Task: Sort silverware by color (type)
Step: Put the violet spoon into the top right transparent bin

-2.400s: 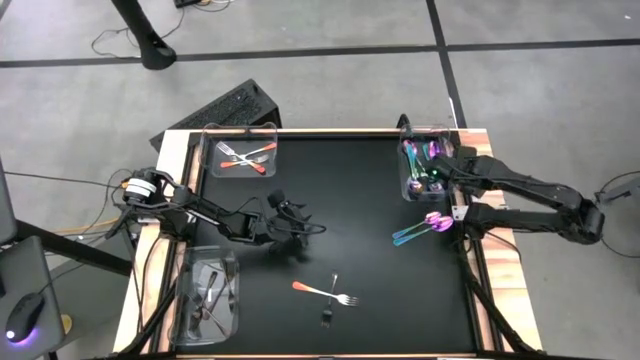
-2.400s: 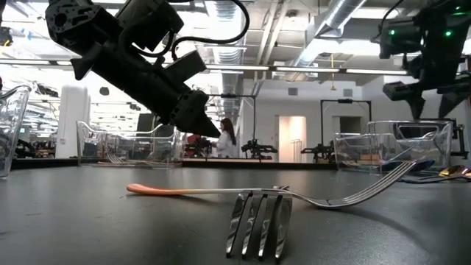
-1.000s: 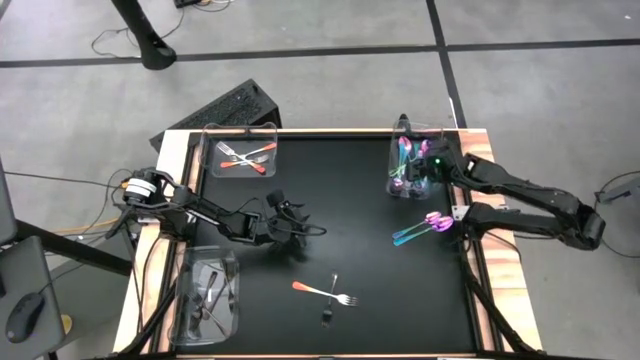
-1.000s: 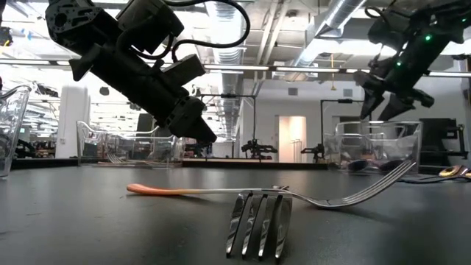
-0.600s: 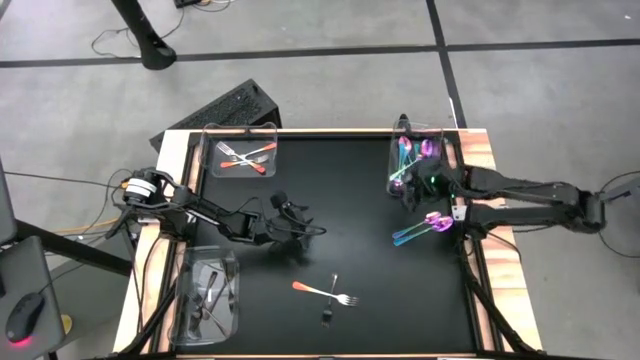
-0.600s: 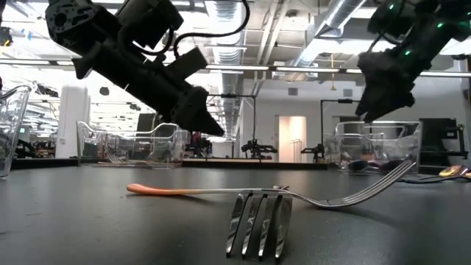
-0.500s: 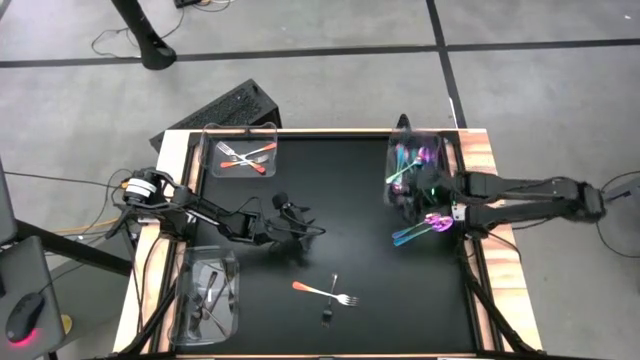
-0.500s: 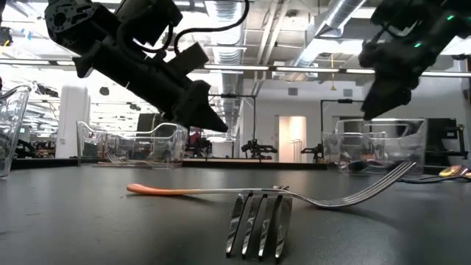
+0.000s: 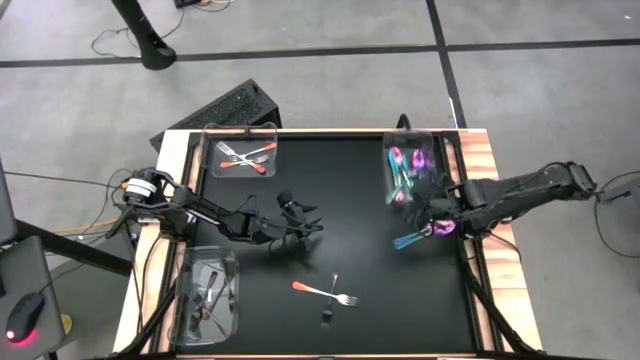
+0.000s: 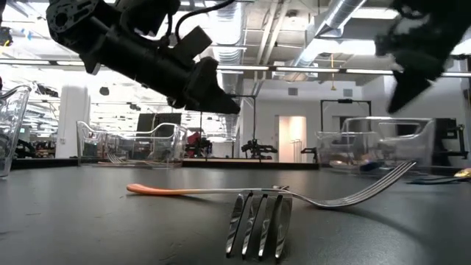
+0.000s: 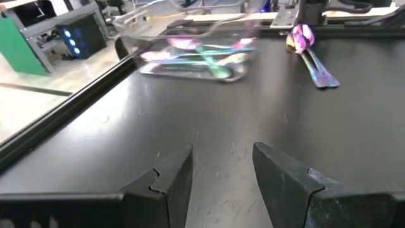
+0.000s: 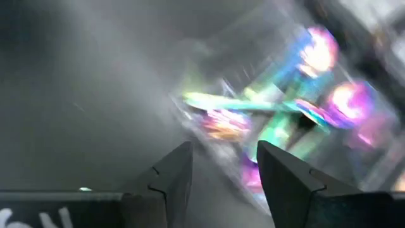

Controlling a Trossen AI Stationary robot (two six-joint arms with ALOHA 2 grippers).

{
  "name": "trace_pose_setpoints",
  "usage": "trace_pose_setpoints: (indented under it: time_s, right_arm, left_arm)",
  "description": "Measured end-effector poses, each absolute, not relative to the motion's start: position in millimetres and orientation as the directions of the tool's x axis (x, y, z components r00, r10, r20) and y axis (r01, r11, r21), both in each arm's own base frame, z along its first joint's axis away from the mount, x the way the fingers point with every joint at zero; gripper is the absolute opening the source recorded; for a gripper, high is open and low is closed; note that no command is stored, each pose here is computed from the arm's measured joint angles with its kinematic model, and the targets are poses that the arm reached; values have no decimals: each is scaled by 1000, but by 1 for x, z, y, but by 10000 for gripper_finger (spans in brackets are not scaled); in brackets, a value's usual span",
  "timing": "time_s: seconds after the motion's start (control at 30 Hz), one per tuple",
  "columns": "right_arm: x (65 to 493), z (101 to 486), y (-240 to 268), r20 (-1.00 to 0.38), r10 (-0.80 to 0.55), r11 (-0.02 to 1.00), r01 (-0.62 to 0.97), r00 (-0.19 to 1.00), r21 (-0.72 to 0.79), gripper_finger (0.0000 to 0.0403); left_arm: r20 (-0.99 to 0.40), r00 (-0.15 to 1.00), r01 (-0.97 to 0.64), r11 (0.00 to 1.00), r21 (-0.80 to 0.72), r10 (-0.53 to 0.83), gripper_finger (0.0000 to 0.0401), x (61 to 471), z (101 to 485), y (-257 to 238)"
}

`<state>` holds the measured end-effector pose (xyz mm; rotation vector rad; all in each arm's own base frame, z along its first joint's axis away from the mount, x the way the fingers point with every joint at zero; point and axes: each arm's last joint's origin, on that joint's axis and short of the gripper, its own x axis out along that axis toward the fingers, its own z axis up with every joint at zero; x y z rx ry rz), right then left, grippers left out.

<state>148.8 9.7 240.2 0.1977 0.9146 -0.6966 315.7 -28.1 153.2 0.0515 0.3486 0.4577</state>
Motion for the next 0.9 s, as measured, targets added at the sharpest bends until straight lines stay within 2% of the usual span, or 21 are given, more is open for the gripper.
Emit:
trace_pose_setpoints:
  time_s: [0.2, 0.33, 0.43, 0.57, 0.73, 0.9]
  right_arm:
    - [170, 269, 21, -654, -402, 886, 454, 642, -99, 173]
    - [189, 262, 11, -645, -408, 891, 437, 646, -126, 163]
    - [201, 246, 1, -762, -279, 935, 346, 584, -78, 156]
    - [201, 219, 1, -923, -101, 977, 213, 372, -22, 144]
    - [193, 193, 10, -995, -75, 991, 116, 64, -68, 133]
    - [199, 178, 13, -996, -81, 994, 71, -21, -82, 136]
  left_arm:
    - [-314, 845, -421, 900, 112, 434, 155, 318, 156, -29]
    - [-314, 844, -422, 900, 110, 435, 155, 318, 156, -29]
    - [-314, 843, -425, 899, 110, 437, 155, 318, 156, -29]
    - [-333, 848, -400, 910, 108, 412, 155, 317, 154, -33]
    - [-340, 839, -406, 905, 131, 425, 155, 317, 153, -34]
    - [-339, 836, -408, 902, 139, 431, 155, 317, 153, -33]
